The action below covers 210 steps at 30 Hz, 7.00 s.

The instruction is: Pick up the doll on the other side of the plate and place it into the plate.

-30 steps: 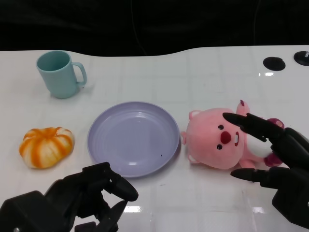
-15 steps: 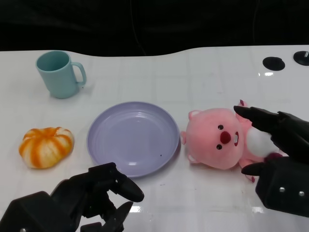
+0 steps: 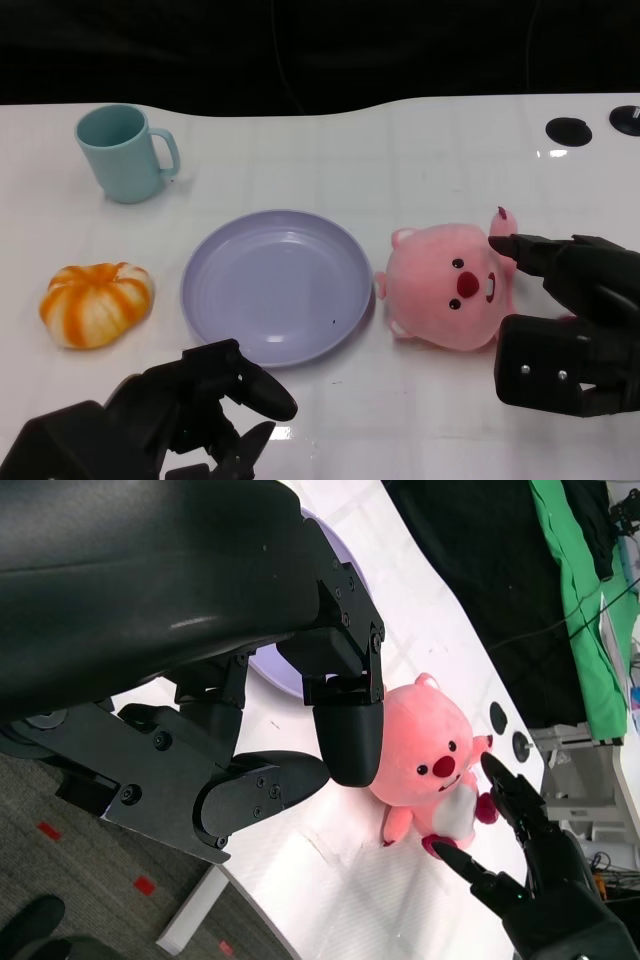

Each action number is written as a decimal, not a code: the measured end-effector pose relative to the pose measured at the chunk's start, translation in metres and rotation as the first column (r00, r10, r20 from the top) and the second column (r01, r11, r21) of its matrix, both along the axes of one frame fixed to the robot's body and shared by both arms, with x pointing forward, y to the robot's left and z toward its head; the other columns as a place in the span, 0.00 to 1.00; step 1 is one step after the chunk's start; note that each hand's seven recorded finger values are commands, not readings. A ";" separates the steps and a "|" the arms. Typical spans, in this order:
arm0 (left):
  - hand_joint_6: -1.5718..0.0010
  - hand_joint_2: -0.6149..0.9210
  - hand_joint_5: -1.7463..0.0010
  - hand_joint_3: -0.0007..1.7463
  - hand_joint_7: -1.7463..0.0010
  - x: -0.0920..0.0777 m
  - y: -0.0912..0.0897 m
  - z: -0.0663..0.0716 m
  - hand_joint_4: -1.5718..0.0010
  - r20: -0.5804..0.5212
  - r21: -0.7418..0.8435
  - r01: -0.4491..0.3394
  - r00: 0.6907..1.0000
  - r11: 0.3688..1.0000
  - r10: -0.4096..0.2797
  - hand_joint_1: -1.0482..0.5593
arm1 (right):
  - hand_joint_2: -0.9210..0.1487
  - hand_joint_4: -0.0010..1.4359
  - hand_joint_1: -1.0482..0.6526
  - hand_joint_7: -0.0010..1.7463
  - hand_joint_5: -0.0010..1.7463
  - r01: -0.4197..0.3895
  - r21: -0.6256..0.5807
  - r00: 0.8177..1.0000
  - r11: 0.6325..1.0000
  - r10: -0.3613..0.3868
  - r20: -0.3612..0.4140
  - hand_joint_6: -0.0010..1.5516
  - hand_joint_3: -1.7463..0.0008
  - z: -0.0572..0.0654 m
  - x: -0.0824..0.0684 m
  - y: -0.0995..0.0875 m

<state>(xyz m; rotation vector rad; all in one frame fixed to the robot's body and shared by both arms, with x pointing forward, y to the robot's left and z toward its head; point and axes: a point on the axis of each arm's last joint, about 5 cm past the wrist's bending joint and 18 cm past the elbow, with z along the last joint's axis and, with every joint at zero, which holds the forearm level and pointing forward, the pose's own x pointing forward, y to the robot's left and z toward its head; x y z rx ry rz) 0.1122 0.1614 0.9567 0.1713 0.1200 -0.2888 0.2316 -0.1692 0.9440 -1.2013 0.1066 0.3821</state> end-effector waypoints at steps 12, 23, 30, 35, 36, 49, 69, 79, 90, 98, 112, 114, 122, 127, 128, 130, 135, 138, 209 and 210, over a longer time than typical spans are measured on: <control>0.62 0.89 0.02 0.44 0.23 -0.001 0.000 0.003 0.64 0.011 0.008 0.006 1.000 1.000 -0.006 0.52 | 0.00 0.04 0.22 0.03 0.22 0.033 0.041 0.999 0.999 -0.032 -0.033 0.19 0.93 -0.006 0.017 0.009; 0.62 0.88 0.01 0.46 0.23 -0.003 0.000 0.003 0.64 0.003 0.007 0.005 1.000 1.000 -0.005 0.52 | 0.00 0.13 0.23 0.02 0.18 -0.010 -0.080 0.992 0.997 0.000 -0.123 0.25 0.96 -0.001 0.040 0.031; 0.62 0.88 0.02 0.46 0.23 -0.004 0.000 0.003 0.63 0.004 0.009 0.005 1.000 1.000 -0.005 0.52 | 0.00 0.17 0.21 0.02 0.17 -0.008 -0.158 0.989 0.987 -0.015 -0.146 0.27 0.97 -0.009 0.060 0.047; 0.62 0.87 0.02 0.46 0.23 -0.006 0.000 0.005 0.64 0.008 0.008 0.006 1.000 1.000 -0.006 0.51 | 0.00 0.22 0.21 0.03 0.18 -0.027 -0.214 0.991 0.976 -0.002 -0.135 0.33 0.98 -0.015 0.070 0.053; 0.62 0.87 0.02 0.46 0.23 -0.007 0.000 0.005 0.64 0.010 0.007 0.006 1.000 1.000 -0.006 0.51 | 0.00 0.23 0.21 0.04 0.18 -0.039 -0.233 0.992 0.972 0.009 -0.126 0.35 0.98 -0.017 0.072 0.053; 0.61 0.88 0.02 0.45 0.25 -0.010 0.001 0.007 0.64 0.009 0.019 0.007 1.000 1.000 -0.007 0.50 | 0.00 0.60 0.43 0.00 0.63 -0.108 -0.217 0.990 0.970 0.126 0.069 0.72 0.90 -0.038 0.078 0.050; 0.60 0.86 0.03 0.47 0.25 -0.010 0.001 0.006 0.65 0.019 0.017 0.011 1.000 1.000 -0.012 0.50 | 0.20 0.62 0.49 0.70 1.00 -0.029 0.040 0.981 0.999 0.021 0.195 0.58 0.62 -0.047 0.068 0.044; 0.60 0.88 0.03 0.44 0.25 -0.009 0.002 0.006 0.66 0.026 0.020 0.007 1.000 1.000 -0.008 0.49 | 0.52 0.68 0.50 1.00 1.00 0.021 0.228 0.965 0.973 -0.079 0.249 0.51 0.21 -0.032 0.069 0.036; 0.61 0.88 0.03 0.44 0.23 -0.009 0.002 0.005 0.66 0.021 0.024 0.007 1.000 1.000 -0.007 0.50 | 0.56 0.68 0.52 1.00 1.00 -0.028 0.304 0.951 0.952 -0.069 0.302 0.51 0.21 -0.021 0.068 0.039; 0.61 0.89 0.03 0.44 0.23 -0.009 0.000 0.004 0.64 0.022 0.017 0.019 1.000 1.000 -0.019 0.52 | 0.57 0.68 0.51 1.00 1.00 -0.109 0.362 0.952 0.926 -0.007 0.305 0.50 0.19 -0.013 0.066 0.063; 0.62 0.90 0.03 0.41 0.21 -0.010 -0.008 0.001 0.62 -0.005 0.001 0.027 1.000 1.000 -0.027 0.51 | 0.59 0.68 0.50 1.00 1.00 -0.272 0.403 0.930 0.874 0.131 0.343 0.50 0.19 0.022 0.077 0.120; 0.62 0.90 0.03 0.41 0.21 -0.010 -0.009 0.001 0.62 -0.003 0.000 0.021 1.000 1.000 -0.021 0.51 | 0.60 0.69 0.50 1.00 1.00 -0.287 0.399 0.931 0.871 0.155 0.330 0.51 0.19 0.022 0.076 0.129; 0.62 0.89 0.03 0.44 0.22 -0.010 -0.014 0.000 0.62 -0.003 -0.018 0.012 1.000 1.000 -0.012 0.52 | 0.59 0.65 0.50 0.66 1.00 -0.344 0.353 0.923 0.870 0.243 0.299 0.58 0.29 0.022 0.073 0.155; 0.61 0.88 0.03 0.46 0.23 -0.009 -0.015 -0.001 0.62 -0.008 -0.014 0.015 1.000 1.000 -0.016 0.52 | 0.14 0.49 0.45 0.11 0.78 -0.381 0.323 0.921 0.866 0.324 0.218 0.58 0.82 0.019 0.072 0.157; 0.61 0.88 0.03 0.46 0.23 -0.009 -0.016 -0.001 0.62 -0.007 -0.013 0.016 1.000 1.000 -0.016 0.52 | 0.10 0.46 0.43 0.06 0.73 -0.388 0.314 0.919 0.866 0.339 0.202 0.56 0.87 0.019 0.072 0.157; 0.61 0.88 0.03 0.45 0.23 -0.008 -0.016 -0.002 0.62 -0.008 -0.014 0.016 1.000 1.000 -0.016 0.52 | 0.06 0.36 0.40 0.02 0.61 -0.402 0.293 0.915 0.867 0.367 0.171 0.52 0.92 0.018 0.072 0.155; 0.61 0.87 0.04 0.47 0.24 -0.007 -0.016 -0.002 0.62 -0.009 -0.028 0.008 1.000 1.000 -0.008 0.53 | 0.00 0.17 0.28 0.00 0.26 -0.435 0.185 0.901 0.881 0.424 0.097 0.33 0.93 0.018 0.073 0.151; 0.61 0.87 0.04 0.47 0.23 -0.006 -0.015 -0.003 0.62 -0.010 -0.027 0.005 1.000 1.000 -0.005 0.53 | 0.00 0.12 0.25 0.00 0.24 -0.446 0.161 0.895 0.880 0.440 0.075 0.26 0.91 0.022 0.074 0.148; 0.61 0.83 0.08 0.50 0.30 -0.002 0.001 -0.002 0.60 0.037 0.006 -0.018 0.999 1.000 0.017 0.52 | 0.67 0.64 0.63 0.84 1.00 -0.199 0.505 0.978 0.840 0.139 0.155 0.56 0.14 -0.006 -0.054 -0.012; 0.61 0.83 0.08 0.51 0.30 -0.002 0.001 -0.002 0.61 0.037 0.008 -0.018 0.999 1.000 0.017 0.53 | 0.67 0.64 0.62 0.85 1.00 -0.198 0.506 0.979 0.839 0.141 0.149 0.56 0.14 -0.006 -0.054 -0.010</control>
